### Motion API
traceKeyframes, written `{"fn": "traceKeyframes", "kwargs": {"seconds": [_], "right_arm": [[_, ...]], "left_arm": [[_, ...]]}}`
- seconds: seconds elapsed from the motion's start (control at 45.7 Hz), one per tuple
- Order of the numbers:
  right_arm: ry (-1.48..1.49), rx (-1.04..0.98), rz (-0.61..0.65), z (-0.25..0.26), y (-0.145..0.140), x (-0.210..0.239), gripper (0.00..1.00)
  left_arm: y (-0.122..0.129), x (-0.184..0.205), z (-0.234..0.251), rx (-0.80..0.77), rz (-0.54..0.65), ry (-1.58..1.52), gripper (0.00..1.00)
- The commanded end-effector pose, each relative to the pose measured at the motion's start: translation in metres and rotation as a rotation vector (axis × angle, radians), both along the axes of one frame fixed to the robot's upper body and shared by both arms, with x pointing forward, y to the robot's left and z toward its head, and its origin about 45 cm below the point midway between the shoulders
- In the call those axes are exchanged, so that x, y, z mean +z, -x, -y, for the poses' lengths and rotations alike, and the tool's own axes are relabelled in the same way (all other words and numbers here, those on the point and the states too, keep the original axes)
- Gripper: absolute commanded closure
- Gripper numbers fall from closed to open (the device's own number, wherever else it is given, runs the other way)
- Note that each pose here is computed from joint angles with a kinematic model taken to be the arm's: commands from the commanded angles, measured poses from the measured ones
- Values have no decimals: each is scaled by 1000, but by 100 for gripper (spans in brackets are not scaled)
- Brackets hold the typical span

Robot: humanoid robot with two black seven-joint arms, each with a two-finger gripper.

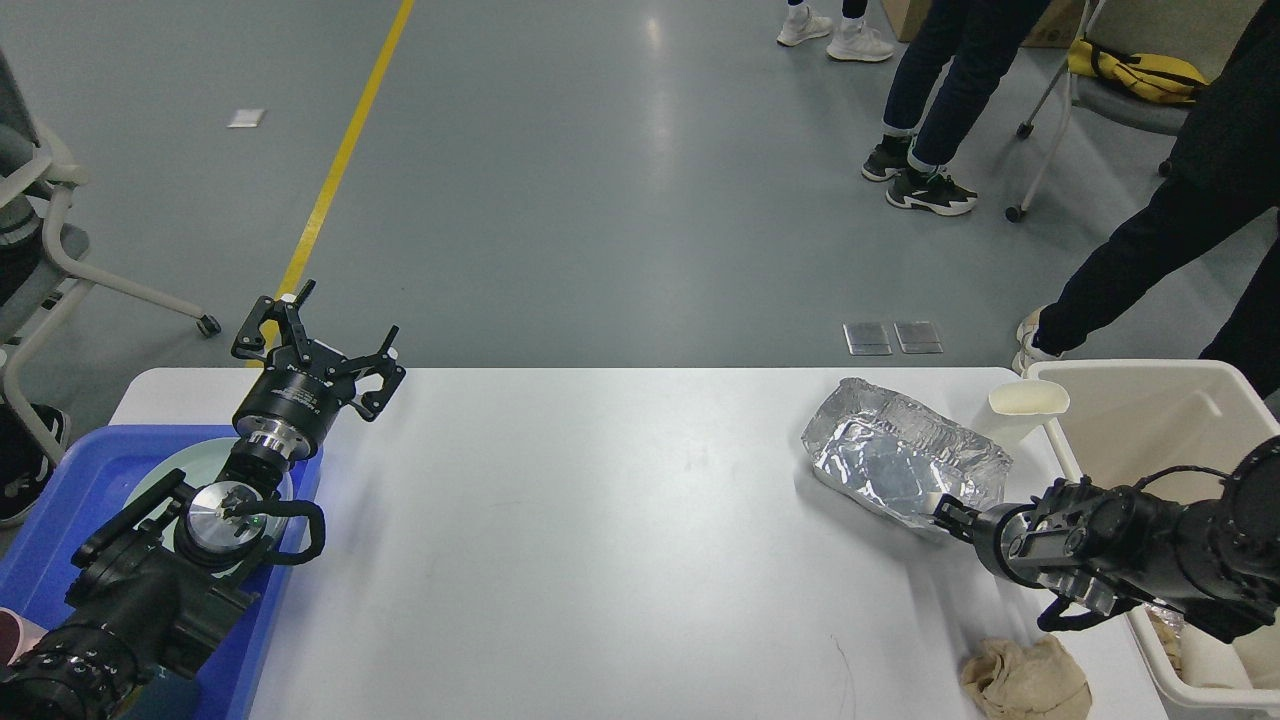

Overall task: Tidy desktop
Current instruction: 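Close the right gripper on the foil sheet edge nearest the robot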

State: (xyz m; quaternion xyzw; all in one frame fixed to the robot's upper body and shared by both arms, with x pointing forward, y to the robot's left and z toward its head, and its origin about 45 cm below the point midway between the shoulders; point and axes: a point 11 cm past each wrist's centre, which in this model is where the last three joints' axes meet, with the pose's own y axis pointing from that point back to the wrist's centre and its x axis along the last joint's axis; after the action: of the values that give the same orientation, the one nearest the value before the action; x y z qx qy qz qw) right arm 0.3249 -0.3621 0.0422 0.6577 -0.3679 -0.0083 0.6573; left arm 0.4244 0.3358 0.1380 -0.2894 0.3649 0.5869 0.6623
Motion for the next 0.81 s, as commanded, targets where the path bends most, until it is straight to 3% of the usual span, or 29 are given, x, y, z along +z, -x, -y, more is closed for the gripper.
{"fn": "traceKeyframes", "kwargs": {"seconds": [0.0, 0.591, 0.788], "right_arm": [[13, -20, 5, 3, 1, 0, 100], [23, -11, 8, 4, 0, 6, 100], [-17, -23, -9, 9, 0, 43, 100]], "left_arm": [[0, 0, 0, -1, 0, -1, 4], [0, 0, 0, 1, 2, 1, 4], [0, 0, 0, -1, 1, 1, 4]]}}
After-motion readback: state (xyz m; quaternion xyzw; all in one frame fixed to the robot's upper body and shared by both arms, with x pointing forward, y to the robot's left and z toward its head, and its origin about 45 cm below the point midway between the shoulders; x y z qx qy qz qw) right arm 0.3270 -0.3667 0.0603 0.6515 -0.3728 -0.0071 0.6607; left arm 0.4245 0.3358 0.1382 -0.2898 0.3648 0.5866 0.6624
